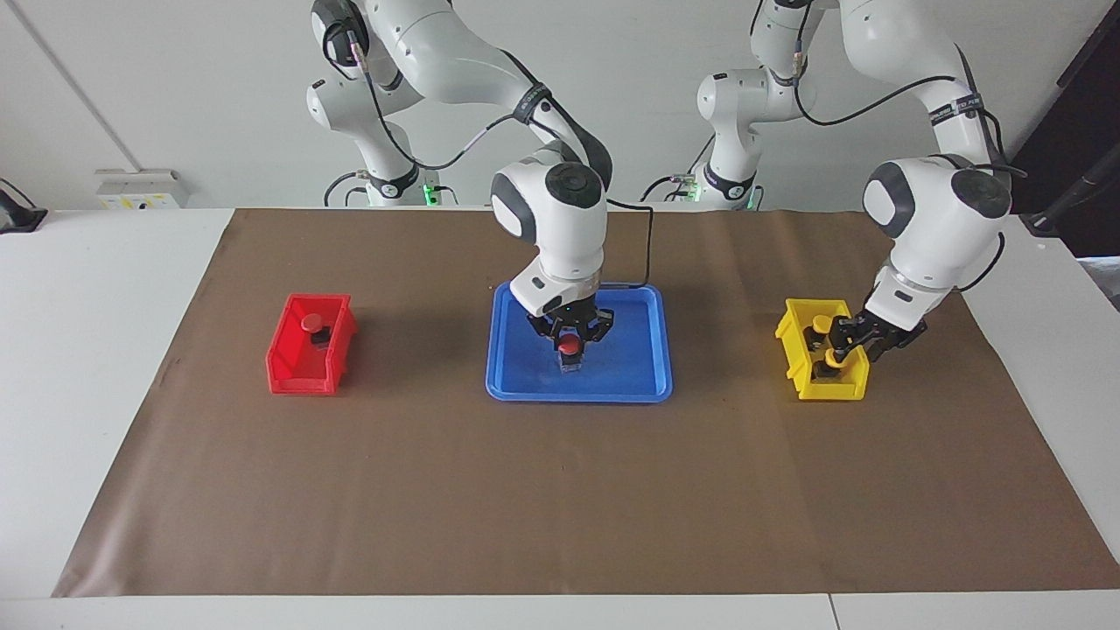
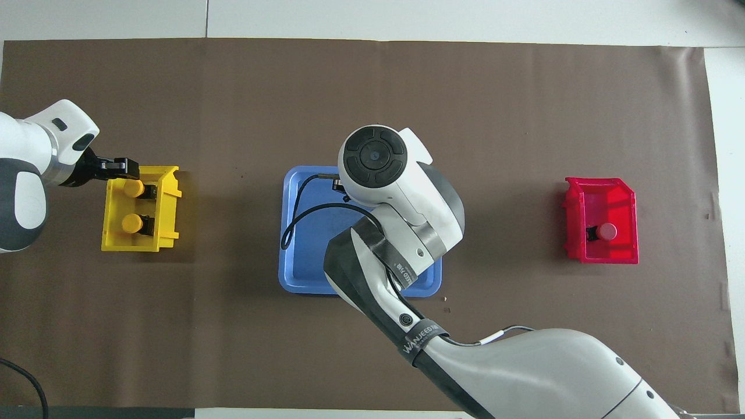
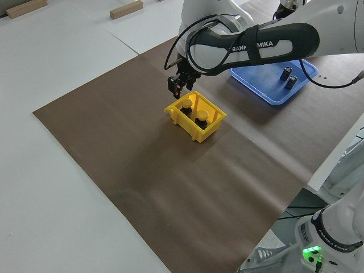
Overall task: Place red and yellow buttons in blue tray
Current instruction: 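Place the red button in the tray while the left gripper grasps yellow, then lift the yellow button with the left gripper while the right gripper withdraws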
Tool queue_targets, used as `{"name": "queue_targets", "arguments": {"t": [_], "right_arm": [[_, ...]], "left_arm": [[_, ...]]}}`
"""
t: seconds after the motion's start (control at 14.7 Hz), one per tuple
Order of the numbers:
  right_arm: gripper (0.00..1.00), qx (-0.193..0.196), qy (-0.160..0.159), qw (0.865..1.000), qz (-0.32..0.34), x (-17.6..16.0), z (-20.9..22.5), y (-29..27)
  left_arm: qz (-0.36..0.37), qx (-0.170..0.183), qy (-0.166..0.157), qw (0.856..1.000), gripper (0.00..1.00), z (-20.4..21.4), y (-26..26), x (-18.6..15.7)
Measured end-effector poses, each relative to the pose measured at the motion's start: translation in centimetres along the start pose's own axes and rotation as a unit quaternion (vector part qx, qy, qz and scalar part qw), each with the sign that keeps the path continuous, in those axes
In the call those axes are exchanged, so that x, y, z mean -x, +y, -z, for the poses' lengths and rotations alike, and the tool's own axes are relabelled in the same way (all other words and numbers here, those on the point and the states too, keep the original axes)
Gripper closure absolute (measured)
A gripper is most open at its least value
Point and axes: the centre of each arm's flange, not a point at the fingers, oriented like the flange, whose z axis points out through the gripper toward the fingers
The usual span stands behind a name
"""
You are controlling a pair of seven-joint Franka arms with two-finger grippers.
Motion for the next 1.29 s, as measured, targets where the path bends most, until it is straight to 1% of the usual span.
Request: {"name": "queue_targets", "arguments": {"t": [0.07, 0.27, 0.34, 0.48, 0.54, 0.68, 0.75, 0.82, 0.88, 0.95, 1.02, 1.16, 1.22, 1.29], "right_arm": [[0.59, -0.001, 0.001, 1.0, -0.002, 0.2, -0.5, 0.0], [0.59, 0.001, -0.004, 1.0, -0.009, 1.1, -1.6, -0.2], [0.54, 0.001, -0.004, 1.0, -0.012, 1.1, -1.7, -0.2], [0.35, -0.002, 0.001, 1.0, -0.016, 0.6, -1.2, 0.0], [0.22, -0.006, 0.008, 1.0, -0.019, 0.0, -0.3, 0.1], [0.02, -0.007, 0.015, 0.999, -0.028, -1.6, 2.7, 1.0], [0.0, -0.001, 0.014, 1.0, -0.023, -2.7, 4.7, 2.5], [0.0, 0.009, 0.008, 1.0, -0.012, -3.8, 6.7, 5.3], [0.0, 0.021, -0.001, 1.0, 0.001, -4.8, 8.5, 8.9], [0.03, 0.029, -0.009, 0.999, 0.02, -5.5, 9.8, 13.3], [0.03, 0.035, -0.017, 0.998, 0.044, -5.8, 10.7, 18.3], [0.04, 0.038, -0.034, 0.996, 0.079, -4.9, 11.1, 28.3], [0.05, 0.033, -0.037, 0.995, 0.092, -4.1, 10.6, 32.4], [0.06, 0.027, -0.033, 0.994, 0.105, -3.2, 9.5, 36.0]], "left_arm": [[0.0, 0.0, -0.001, 1.0, 0.37, -0.7, 0.1, 0.3], [0.0, 0.0, -0.003, 1.0, 0.37, -1.8, 0.1, 1.0], [0.0, 0.0, -0.003, 1.0, 0.37, -1.9, 0.1, 1.0], [0.0, 0.0, -0.005, 1.0, 0.37, -2.2, 0.1, 1.3], [0.0, 0.0, -0.007, 1.0, 0.37, -2.3, 0.1, 1.4], [0.0, 0.0, -0.01, 1.0, 0.39, -2.7, 0.1, 1.6], [0.0, 0.0, -0.01, 1.0, 0.48, -2.8, 0.1, 1.7], [0.0, 0.0, -0.008, 1.0, 0.59, -2.7, 0.1, 1.6], [0.001, 0.0, -0.004, 1.0, 0.59, -2.3, 0.0, 1.4], [0.001, -0.001, 0.001, 1.0, 0.59, -1.5, -0.1, 0.9], [0.002, -0.001, 0.005, 1.0, 0.59, -0.2, -0.2, 0.1], [0.002, 0.0, 0.002, 1.0, 0.59, 4.7, -0.4, -1.8], [-0.001, 0.001, 0.001, 1.0, 0.59, 7.4, 0.0, -2.6], [0.002, 0.002, 0.001, 1.0, 0.59, 9.6, 1.2, -3.1]]}}
